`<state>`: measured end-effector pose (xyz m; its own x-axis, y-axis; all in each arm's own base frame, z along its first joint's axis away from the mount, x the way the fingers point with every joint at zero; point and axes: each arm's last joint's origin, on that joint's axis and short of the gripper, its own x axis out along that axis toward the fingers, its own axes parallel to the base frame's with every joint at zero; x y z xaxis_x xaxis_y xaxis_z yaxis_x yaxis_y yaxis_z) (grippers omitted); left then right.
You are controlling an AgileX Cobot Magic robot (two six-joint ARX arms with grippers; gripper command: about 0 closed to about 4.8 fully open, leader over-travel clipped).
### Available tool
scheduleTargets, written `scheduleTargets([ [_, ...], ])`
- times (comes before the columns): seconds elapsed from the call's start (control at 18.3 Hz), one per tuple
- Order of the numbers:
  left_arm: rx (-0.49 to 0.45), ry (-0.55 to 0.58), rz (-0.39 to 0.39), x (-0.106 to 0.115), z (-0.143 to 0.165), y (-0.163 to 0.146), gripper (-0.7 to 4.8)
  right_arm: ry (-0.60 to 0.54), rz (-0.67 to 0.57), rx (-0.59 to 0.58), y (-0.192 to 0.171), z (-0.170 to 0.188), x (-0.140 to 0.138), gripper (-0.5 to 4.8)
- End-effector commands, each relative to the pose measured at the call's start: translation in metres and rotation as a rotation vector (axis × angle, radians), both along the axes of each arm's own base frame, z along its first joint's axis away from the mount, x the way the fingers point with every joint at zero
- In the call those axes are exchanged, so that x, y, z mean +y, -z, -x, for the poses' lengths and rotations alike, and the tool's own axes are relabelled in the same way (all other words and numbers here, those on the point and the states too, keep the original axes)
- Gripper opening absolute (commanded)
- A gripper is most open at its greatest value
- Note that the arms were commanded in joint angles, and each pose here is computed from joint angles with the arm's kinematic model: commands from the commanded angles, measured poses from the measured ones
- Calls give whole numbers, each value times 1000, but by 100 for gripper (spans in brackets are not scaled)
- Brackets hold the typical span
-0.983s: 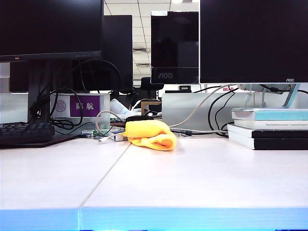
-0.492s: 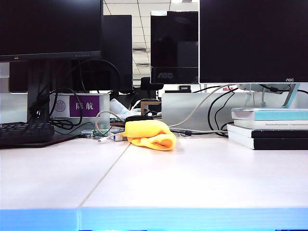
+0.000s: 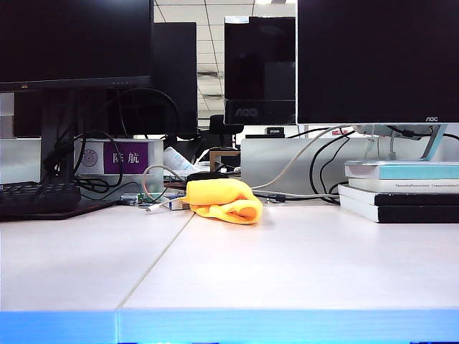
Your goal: Wipe the table from back to front using the rag.
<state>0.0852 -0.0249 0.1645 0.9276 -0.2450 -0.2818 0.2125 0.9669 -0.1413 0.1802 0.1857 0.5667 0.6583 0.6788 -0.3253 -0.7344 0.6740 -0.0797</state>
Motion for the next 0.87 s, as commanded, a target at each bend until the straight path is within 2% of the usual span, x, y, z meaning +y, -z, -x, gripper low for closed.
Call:
scheduleTargets([
  [0.05,9,21,18,-1,1,0,-5,-1,-29,-32,-8,10,-9,-5],
  [0.27,8,21,19,-1,1,0,-5,0,-76,-77,-22,34,-34,-5],
  [0.33,8,21,19,-1,1,0,-5,83,-60,-103,-27,48,-53,-6],
  [0.49,8,21,19,-1,1,0,-5,121,14,-77,-16,59,-66,-5],
  [0.66,8,21,19,-1,1,0,-5,125,-5,-141,21,65,-73,-5],
  [0.87,7,21,19,-1,1,-1,-5,151,-98,-240,99,74,-87,-5],
])
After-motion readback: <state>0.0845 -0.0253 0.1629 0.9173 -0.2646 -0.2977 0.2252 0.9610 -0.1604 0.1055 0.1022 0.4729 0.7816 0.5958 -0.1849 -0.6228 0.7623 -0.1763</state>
